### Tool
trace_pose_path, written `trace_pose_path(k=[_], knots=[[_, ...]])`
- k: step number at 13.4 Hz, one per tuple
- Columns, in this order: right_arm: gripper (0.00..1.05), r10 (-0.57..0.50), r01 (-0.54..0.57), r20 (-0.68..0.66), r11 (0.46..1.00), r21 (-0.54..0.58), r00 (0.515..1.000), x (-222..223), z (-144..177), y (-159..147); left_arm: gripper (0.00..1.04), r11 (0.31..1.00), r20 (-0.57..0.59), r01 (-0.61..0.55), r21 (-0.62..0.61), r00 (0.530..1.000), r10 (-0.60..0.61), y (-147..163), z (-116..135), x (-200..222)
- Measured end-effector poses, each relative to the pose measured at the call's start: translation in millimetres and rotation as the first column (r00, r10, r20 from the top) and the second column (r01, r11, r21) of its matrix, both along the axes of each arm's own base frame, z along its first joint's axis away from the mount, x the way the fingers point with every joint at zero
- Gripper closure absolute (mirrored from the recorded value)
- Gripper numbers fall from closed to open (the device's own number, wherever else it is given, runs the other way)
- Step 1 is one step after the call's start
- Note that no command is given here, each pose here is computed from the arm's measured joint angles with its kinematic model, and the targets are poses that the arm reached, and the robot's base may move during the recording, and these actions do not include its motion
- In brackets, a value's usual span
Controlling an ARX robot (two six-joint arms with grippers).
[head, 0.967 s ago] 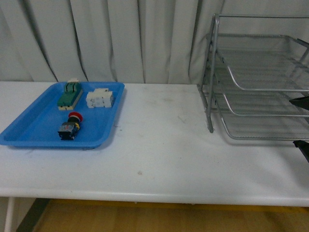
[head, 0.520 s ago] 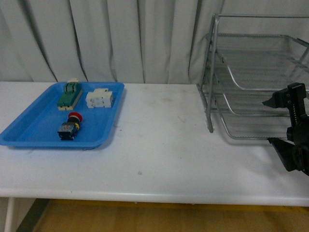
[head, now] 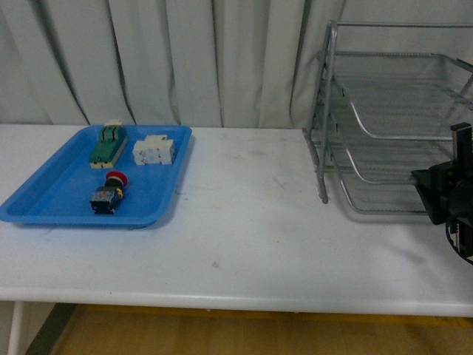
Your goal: Place button on rack with both arms
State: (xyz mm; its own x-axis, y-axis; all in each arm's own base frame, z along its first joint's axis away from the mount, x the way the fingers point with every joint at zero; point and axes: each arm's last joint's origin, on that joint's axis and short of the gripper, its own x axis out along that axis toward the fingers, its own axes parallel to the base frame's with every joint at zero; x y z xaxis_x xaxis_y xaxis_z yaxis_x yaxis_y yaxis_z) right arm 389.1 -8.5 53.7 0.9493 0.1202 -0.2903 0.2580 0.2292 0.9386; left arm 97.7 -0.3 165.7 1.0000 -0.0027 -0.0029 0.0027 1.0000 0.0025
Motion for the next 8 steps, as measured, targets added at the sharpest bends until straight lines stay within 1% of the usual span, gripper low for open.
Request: trace_pose_path(k=[1, 2, 4, 8], knots=[[1.01, -0.005, 0.004, 0.003, 0.997, 0.075, 1.000, -19, -3, -4, 0.07, 1.000, 0.000, 0.000, 0.000, 1.000, 0.000, 0, 0, 0], [1.01, 0.006, -0.006, 0.005, 0.994, 0.107, 1.000, -43, -4, -4, 0.07, 1.000, 0.000, 0.000, 0.000, 1.000, 0.000, 0, 0, 0], [1.02, 0.017, -0.015, -0.013, 0.992, 0.123, 1.000, -76, -8, -6, 0.07, 1.000, 0.000, 0.000, 0.000, 1.000, 0.000, 0, 0, 0], [1.02, 0.020, -0.010, -0.084, 0.992, 0.127, 0.996, -114, -8, -5, 0.07, 1.000, 0.000, 0.000, 0.000, 1.000, 0.000, 0, 0, 0]])
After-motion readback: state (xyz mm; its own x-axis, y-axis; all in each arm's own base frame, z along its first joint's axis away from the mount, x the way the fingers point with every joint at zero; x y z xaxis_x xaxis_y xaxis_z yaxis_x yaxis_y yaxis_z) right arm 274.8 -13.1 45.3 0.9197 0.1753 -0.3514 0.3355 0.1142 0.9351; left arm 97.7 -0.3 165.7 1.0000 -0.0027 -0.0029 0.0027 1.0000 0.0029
